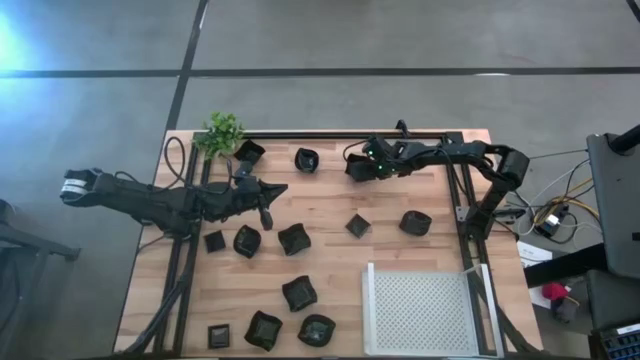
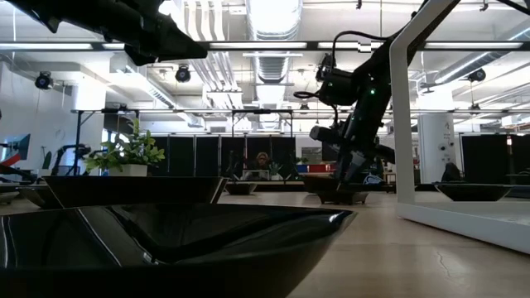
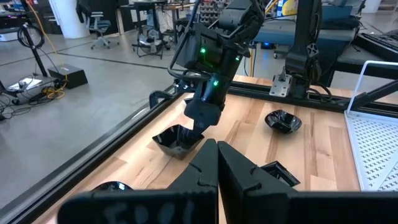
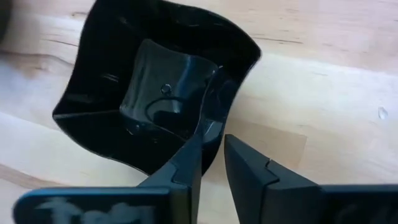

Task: Pick & Place Mini shaped plates
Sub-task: Put the distorted square plate on the shelf

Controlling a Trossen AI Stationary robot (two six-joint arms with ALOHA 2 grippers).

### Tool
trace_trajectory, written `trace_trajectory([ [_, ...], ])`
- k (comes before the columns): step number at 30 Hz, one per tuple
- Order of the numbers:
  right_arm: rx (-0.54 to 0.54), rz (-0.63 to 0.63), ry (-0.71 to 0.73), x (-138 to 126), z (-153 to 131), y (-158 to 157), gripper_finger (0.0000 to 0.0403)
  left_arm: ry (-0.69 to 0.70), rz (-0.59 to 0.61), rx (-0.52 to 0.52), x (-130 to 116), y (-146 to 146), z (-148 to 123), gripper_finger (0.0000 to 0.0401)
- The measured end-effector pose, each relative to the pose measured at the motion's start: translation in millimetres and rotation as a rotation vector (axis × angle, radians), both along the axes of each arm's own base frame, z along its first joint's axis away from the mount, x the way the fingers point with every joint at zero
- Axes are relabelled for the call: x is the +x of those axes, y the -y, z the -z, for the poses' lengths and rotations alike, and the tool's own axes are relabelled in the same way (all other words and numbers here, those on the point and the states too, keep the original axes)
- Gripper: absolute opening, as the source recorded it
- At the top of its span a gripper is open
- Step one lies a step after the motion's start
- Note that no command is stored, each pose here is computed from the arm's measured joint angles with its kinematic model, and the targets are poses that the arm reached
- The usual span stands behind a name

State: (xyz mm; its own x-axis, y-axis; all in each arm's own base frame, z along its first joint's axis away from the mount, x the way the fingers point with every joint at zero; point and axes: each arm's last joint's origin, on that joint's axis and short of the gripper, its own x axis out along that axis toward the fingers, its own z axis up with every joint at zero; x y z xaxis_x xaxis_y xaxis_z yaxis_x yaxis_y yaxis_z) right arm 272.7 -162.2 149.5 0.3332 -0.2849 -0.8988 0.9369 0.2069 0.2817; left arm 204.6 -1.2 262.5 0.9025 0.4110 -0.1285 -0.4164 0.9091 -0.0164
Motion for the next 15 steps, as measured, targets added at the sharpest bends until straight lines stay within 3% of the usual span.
trace_trajectory([
  [7, -0.009, -0.021, -0.003, 0.4, -0.1, -0.1, 0.0015, -0.001, 0.0, 0.0, 0.0, 0.0, 0.1, 0.0],
  [15, -0.05, -0.035, -0.024, -0.7, -3.2, 0.3, 0.0008, -0.001, 0.001, 0.001, 0.0, 0.0, 0.2, 0.0],
])
